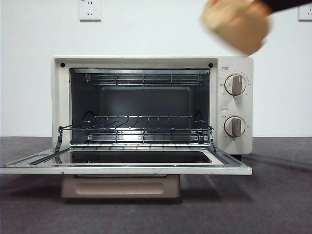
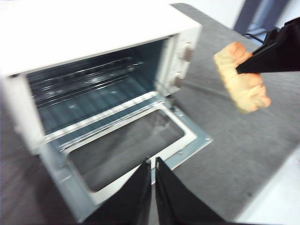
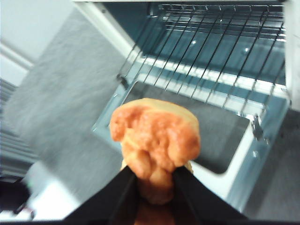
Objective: The left arm flap open the oven, the right arm pick bread and place it into oven, the left arm flap close the oven
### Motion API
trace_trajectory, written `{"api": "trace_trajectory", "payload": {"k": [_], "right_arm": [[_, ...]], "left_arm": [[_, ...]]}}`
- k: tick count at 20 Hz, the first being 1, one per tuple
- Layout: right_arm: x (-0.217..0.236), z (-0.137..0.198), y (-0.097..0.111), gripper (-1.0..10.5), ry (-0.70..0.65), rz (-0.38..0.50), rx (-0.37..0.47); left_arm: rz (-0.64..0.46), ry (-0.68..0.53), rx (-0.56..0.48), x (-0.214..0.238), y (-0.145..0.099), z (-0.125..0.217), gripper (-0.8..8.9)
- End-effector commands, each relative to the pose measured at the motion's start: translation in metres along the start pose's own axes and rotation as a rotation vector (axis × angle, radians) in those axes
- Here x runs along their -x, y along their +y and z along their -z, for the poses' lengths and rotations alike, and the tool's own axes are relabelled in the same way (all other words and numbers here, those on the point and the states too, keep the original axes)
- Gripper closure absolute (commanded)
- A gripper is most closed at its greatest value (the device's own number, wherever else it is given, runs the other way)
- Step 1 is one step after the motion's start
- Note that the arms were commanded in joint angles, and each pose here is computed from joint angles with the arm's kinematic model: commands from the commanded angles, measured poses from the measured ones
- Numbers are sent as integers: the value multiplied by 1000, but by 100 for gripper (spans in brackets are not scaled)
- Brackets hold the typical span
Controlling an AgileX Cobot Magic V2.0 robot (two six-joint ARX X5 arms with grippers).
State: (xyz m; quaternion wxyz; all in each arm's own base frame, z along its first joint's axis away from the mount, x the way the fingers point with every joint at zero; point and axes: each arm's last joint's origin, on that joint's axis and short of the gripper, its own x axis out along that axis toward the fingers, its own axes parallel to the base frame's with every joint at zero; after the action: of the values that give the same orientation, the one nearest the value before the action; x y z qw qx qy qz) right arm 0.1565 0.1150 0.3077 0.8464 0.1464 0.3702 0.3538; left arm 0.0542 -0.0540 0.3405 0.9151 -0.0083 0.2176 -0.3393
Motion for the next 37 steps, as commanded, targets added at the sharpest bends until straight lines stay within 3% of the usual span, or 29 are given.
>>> {"api": "trace_trajectory", "payload": {"k": [1, 6, 15, 31, 34, 37], "right_arm": [[-23, -8, 7, 871, -27, 6, -17], [-70, -15, 8, 871, -61, 0, -45], [-124, -19, -10, 871, -168, 108, -121], [-154, -17, -25, 866, -280, 268, -149], [-154, -17, -25, 790, -283, 266, -149], [-153, -18, -25, 637, -291, 263, -148]], "left_arm": [[-6, -9, 25, 7, 0, -1, 797], [-10, 9, 25, 11, 1, 3, 797], [-21, 61, 22, 11, 2, 8, 797], [-24, 78, 12, 14, 2, 8, 794], [-24, 76, 13, 14, 2, 8, 794], [-24, 76, 13, 14, 2, 8, 794]]}}
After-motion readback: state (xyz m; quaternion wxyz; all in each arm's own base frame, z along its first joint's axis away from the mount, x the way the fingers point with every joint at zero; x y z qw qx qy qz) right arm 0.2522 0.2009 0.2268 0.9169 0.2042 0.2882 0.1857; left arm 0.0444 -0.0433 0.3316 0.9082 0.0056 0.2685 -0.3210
